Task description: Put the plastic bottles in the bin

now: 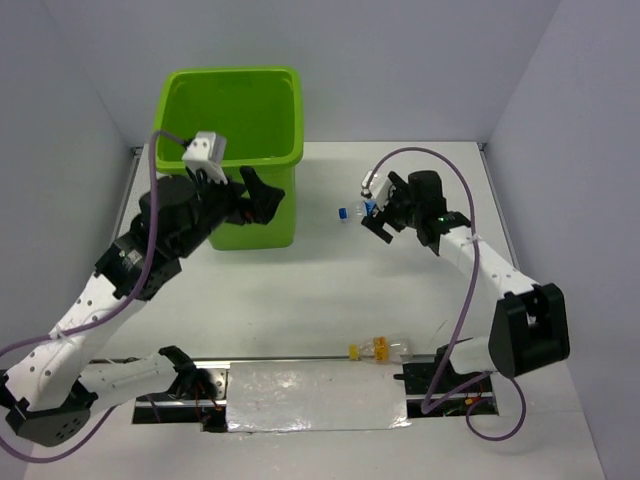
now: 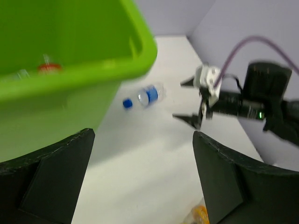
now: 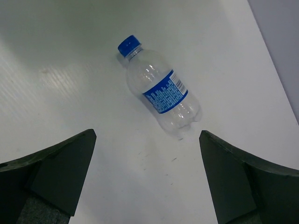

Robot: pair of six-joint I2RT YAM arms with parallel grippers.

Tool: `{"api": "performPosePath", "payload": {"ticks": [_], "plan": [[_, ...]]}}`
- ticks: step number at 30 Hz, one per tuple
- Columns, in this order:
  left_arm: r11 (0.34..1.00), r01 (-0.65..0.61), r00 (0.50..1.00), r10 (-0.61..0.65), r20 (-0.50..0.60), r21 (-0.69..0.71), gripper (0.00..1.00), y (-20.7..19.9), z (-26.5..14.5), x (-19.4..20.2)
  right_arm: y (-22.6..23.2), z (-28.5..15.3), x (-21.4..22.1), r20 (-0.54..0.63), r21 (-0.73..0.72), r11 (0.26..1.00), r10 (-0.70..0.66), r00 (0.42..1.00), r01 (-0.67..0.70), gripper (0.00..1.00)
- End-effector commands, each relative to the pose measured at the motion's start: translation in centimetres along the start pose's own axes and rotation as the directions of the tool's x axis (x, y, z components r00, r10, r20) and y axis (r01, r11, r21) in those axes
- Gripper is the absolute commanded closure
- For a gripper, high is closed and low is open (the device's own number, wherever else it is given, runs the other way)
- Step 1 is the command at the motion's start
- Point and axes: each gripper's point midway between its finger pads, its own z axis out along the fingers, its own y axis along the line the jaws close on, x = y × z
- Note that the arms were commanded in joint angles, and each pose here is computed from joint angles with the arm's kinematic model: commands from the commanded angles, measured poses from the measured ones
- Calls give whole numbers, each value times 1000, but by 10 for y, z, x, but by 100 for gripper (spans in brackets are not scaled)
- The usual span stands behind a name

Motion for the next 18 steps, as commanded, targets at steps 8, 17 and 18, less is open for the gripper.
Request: {"api": "performPosePath", "payload": {"ticks": [8,17,18], "plan": [[988,141,972,-127,-198,60,1,10,-3,150,-35,52,-3,-99,-90,976,-209,973,200,0],[977,117,930,-171,-325,-179,1,73,-22,235,-29,99,45,-309,-182,964,-243,919,193,0],[977,127,933,-177,-314,-173,1,73,-24,234,-30,103,49,-327,-180,966,-237,915,187,0]]}}
